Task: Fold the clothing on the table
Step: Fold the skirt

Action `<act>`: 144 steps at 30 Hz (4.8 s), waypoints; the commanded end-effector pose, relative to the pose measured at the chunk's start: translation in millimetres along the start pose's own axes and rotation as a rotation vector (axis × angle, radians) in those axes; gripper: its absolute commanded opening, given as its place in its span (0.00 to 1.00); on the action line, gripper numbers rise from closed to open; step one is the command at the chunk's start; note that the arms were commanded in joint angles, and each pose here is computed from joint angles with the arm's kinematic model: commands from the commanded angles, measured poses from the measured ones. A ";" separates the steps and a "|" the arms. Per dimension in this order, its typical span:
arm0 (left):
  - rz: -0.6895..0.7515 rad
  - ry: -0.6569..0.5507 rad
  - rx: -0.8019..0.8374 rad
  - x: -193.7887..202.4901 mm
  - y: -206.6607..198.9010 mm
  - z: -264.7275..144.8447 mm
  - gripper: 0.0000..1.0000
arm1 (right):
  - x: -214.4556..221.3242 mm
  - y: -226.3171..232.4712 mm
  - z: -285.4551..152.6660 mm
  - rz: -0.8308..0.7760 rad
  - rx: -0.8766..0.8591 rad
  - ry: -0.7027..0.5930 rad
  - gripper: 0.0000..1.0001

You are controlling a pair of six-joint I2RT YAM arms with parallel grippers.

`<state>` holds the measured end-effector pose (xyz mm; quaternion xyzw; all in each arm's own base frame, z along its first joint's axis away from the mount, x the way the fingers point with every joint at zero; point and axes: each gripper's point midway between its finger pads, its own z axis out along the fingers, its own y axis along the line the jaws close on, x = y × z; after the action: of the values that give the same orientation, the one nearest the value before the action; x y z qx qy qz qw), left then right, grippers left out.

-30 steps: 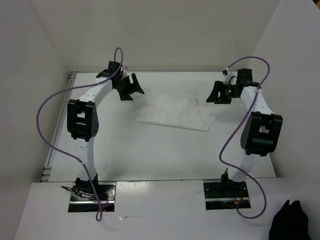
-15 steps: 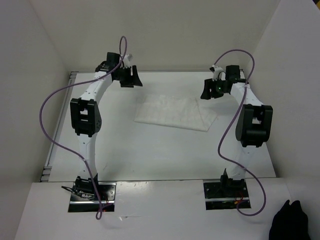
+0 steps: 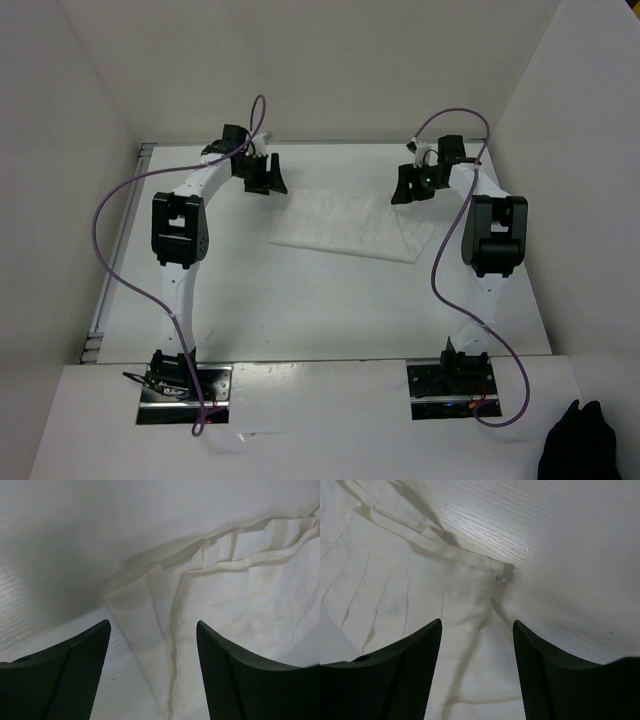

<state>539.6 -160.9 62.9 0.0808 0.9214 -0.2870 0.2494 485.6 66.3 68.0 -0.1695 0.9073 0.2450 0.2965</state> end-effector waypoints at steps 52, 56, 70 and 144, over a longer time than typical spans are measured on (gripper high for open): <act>-0.038 -0.124 -0.082 -1.4 13.3 16.9 0.00 | -35.6 46.1 7.7 -0.099 -0.106 -0.024 0.00; -0.046 -0.198 -0.163 -13.8 13.6 -7.5 0.05 | -35.3 49.4 10.1 -0.106 -0.104 -0.018 0.00; -0.010 -0.248 -0.134 -20.9 0.3 -14.3 0.00 | -32.9 52.6 11.9 -0.107 -0.103 -0.006 0.00; -0.127 -0.300 -0.107 -1.9 24.7 42.6 0.00 | -24.2 74.5 -13.9 -0.144 -0.141 -0.004 0.00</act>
<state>559.7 -168.3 30.7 -0.0255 0.8833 -0.2827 0.3730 467.5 116.2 74.2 -0.2299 0.8920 0.2860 0.2640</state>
